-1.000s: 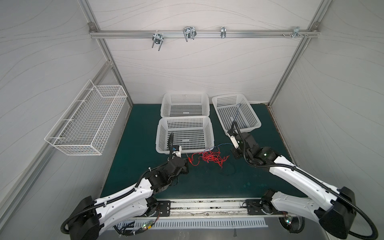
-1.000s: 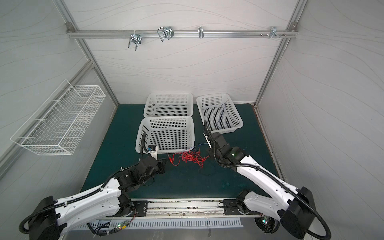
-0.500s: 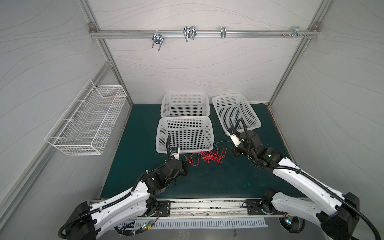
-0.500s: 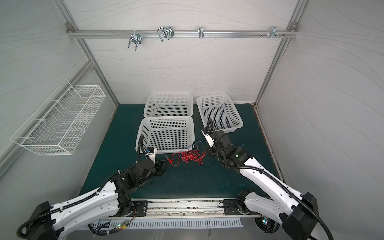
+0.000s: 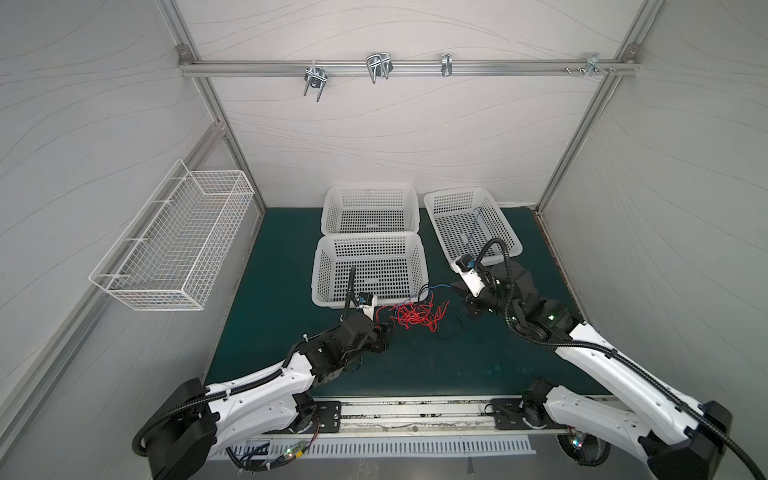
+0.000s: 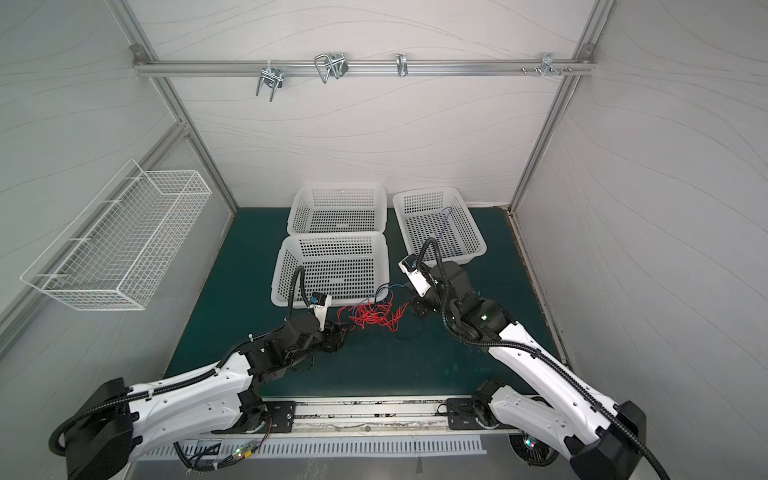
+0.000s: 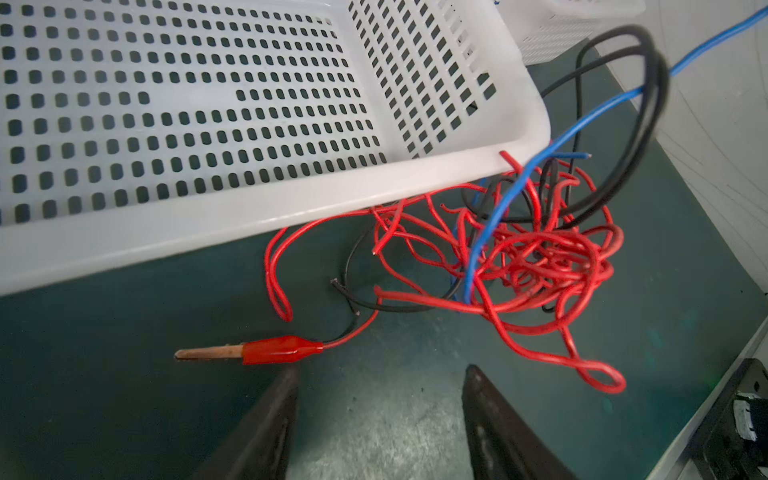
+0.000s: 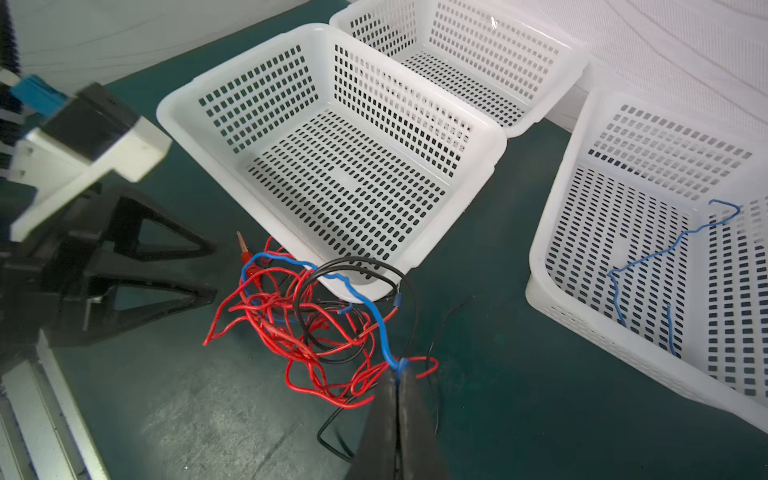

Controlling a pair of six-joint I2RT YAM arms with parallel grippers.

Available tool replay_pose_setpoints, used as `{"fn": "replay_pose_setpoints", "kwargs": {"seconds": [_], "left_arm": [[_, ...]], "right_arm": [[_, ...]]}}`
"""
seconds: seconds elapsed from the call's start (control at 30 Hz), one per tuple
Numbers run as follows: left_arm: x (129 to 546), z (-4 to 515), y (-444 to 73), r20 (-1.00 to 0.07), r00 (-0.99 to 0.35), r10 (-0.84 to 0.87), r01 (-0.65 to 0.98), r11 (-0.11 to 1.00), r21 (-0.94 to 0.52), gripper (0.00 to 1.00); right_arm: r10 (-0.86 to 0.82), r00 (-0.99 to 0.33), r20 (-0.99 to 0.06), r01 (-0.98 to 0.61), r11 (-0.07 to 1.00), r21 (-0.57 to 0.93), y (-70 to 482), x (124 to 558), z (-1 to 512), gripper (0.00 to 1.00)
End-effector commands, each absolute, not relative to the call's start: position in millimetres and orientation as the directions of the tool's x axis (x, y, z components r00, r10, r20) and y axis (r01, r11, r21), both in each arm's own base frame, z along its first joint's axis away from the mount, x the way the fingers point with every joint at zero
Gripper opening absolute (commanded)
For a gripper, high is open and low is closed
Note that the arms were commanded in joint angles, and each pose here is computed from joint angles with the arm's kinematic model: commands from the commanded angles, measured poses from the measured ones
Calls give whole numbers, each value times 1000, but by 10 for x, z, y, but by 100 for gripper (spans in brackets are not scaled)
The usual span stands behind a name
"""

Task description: Untangle the cables

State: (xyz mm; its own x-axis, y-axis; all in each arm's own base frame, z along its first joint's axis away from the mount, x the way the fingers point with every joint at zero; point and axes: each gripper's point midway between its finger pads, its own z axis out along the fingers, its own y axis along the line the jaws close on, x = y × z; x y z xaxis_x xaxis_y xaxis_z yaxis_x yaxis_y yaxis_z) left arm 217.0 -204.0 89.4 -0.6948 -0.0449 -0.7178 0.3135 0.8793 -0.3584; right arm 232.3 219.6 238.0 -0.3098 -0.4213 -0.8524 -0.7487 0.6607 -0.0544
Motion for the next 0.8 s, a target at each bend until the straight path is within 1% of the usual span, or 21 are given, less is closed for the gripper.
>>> {"fn": "replay_pose_setpoints", "kwargs": {"seconds": [0.0, 0.17, 0.3, 0.53, 0.77], "left_arm": [[2315, 1163, -2151, -780, -620, -88, 352, 857, -376, 64], [2352, 1201, -2087, -823, -560, -97, 364, 863, -349, 64], [2343, 1271, -2089, -835, -545, -82, 384, 861, -335, 63], [2267, 1414, -2169, -856, -514, -53, 467, 820, -331, 65], [2168, 1350, -2189, -842, -540, 8, 505, 803, -316, 70]], "right_arm": [[-331, -261, -907, -777, 630, -6, 2247, 2257, 2759, 0], [-305, -268, -914, -796, 605, 32, 2222, 2173, 2838, 0], [-306, -275, -911, -804, 593, 44, 2223, 2136, 2852, 0], [-284, -287, -915, -819, 568, 81, 2288, 2108, 2899, 0], [-246, -294, -924, -800, 592, 97, 2253, 2156, 3076, 0]]}}
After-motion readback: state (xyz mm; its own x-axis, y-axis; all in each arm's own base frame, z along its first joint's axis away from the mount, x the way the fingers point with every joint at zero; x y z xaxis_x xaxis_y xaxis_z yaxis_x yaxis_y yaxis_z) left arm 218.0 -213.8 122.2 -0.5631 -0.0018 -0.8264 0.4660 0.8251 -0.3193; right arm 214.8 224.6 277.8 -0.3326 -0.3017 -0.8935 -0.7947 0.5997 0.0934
